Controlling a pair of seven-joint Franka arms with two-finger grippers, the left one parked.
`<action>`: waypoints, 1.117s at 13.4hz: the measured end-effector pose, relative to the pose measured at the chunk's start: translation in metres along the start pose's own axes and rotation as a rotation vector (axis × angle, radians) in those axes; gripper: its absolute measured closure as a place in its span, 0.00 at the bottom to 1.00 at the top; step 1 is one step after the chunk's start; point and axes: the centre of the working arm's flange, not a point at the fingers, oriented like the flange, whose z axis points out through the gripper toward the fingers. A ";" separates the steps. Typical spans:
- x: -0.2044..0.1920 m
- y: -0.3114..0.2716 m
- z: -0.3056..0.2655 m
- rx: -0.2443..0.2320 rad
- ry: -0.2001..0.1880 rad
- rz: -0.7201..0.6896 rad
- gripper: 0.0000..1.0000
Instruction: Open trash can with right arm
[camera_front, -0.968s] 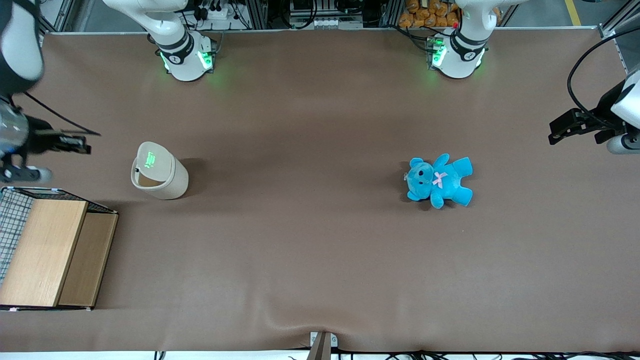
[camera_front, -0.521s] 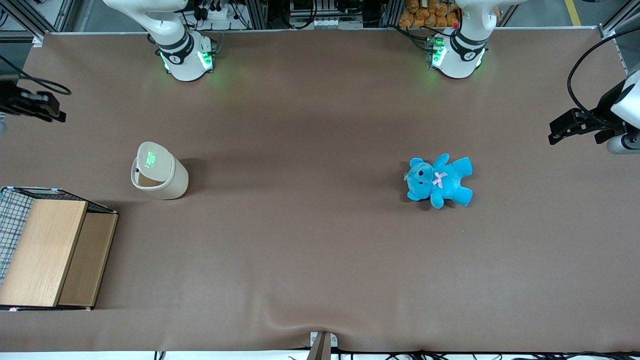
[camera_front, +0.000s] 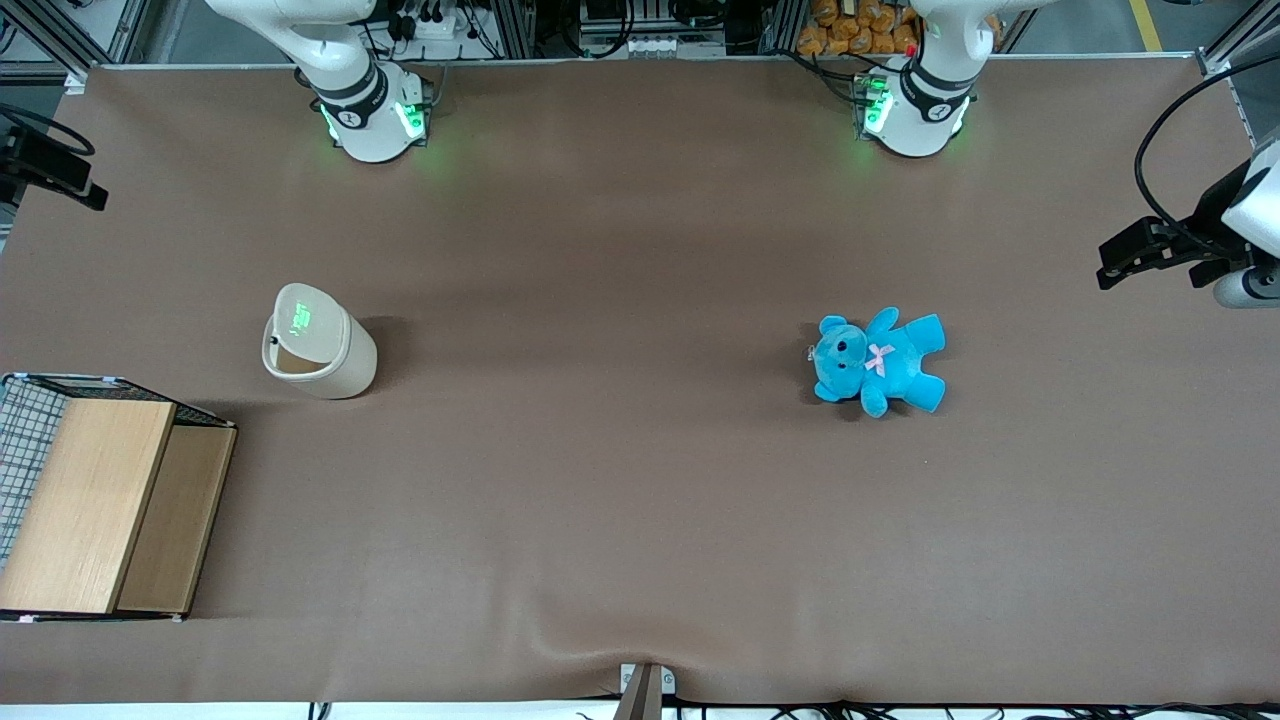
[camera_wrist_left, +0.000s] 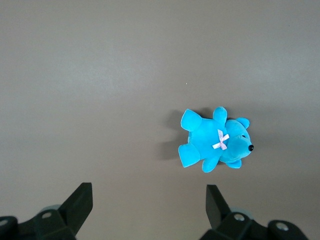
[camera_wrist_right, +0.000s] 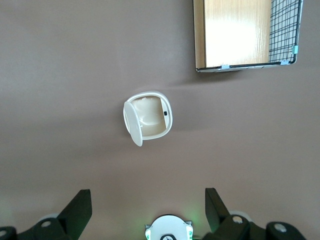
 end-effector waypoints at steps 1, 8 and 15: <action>0.000 0.000 -0.003 0.000 0.006 0.011 0.00; -0.001 0.000 -0.007 0.000 0.017 0.034 0.00; -0.001 0.000 -0.008 0.000 0.019 0.034 0.00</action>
